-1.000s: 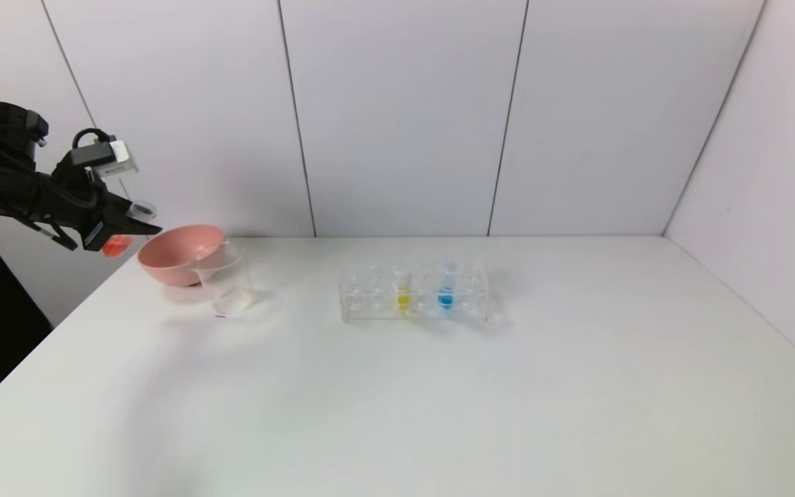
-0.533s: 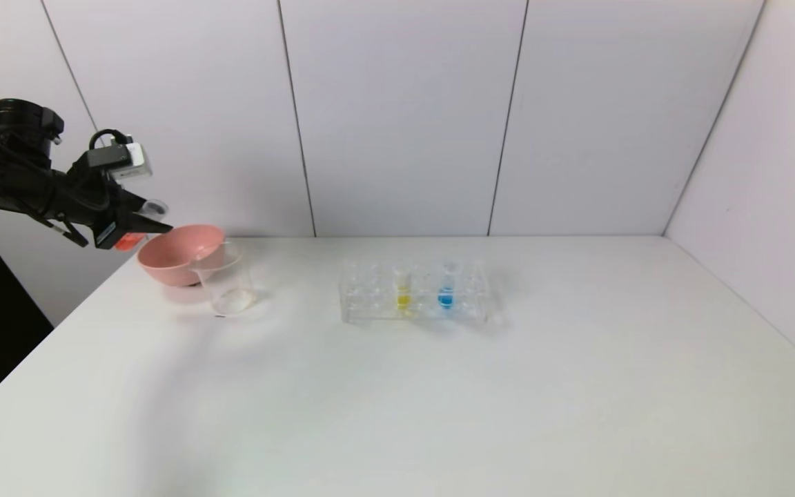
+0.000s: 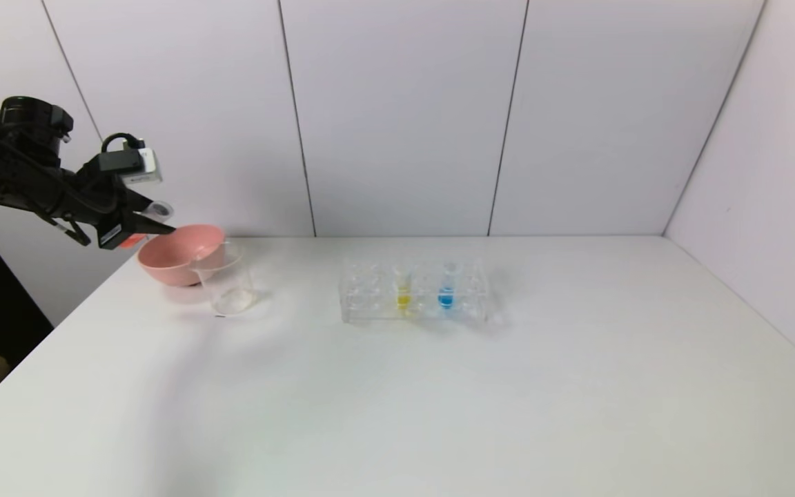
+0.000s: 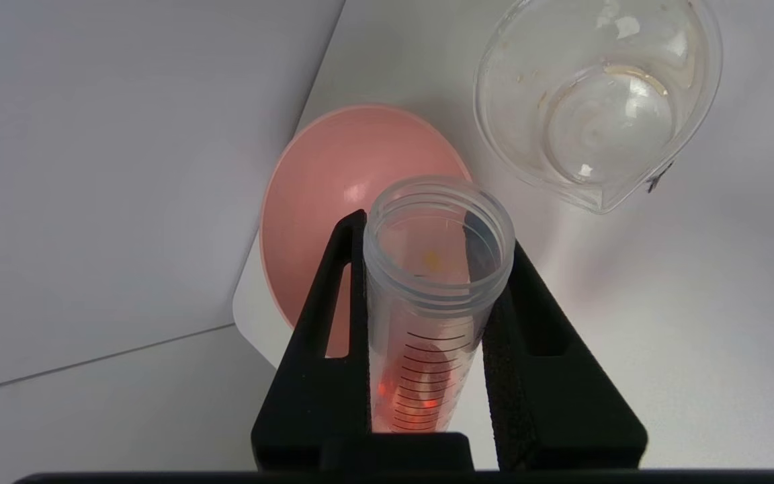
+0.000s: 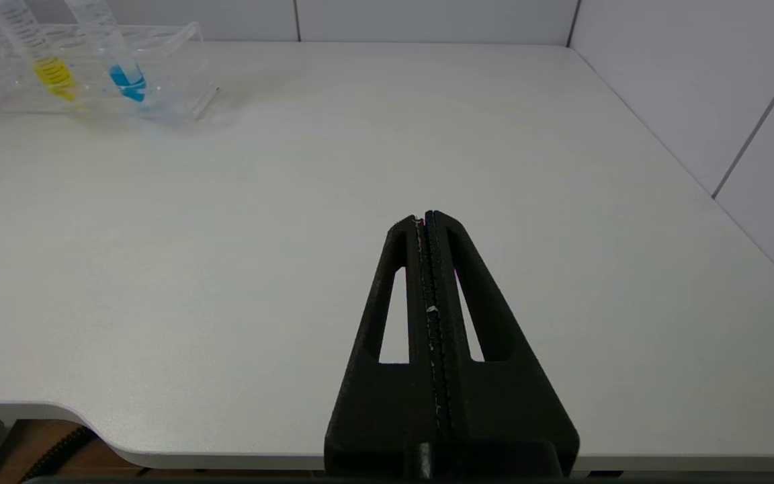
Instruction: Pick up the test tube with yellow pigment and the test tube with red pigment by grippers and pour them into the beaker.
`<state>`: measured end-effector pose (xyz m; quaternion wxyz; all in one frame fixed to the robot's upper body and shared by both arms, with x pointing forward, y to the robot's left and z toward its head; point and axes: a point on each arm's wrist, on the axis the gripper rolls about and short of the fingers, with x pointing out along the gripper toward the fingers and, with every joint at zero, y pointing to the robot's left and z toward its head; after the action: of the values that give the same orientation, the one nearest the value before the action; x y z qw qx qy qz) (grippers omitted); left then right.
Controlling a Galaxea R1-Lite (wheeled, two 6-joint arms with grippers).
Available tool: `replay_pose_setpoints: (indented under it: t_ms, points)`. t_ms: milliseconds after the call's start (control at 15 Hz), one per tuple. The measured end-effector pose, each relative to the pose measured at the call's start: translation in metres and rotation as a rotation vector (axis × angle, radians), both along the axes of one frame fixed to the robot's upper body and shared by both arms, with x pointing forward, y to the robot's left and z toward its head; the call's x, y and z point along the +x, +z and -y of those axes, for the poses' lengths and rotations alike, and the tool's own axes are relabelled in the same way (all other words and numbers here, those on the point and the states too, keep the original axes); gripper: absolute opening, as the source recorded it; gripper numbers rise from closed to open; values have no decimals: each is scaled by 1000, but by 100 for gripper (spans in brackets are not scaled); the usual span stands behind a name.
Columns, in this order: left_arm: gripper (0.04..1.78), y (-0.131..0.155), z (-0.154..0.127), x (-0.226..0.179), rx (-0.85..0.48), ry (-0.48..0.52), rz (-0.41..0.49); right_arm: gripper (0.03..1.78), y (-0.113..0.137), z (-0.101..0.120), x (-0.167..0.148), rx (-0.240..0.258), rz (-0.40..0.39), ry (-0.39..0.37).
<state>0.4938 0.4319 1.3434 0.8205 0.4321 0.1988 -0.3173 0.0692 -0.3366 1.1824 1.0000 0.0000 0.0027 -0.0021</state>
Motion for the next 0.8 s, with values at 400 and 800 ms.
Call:
replay_pose_setpoints:
  t_ms: [400,800]
  points:
    - [48,0,16,-1,73,-9,-31,11,0,0,0,0,0,0]
    - [48,1,24,-8,122,-38,-80,11,0,0,0,0,0,0]
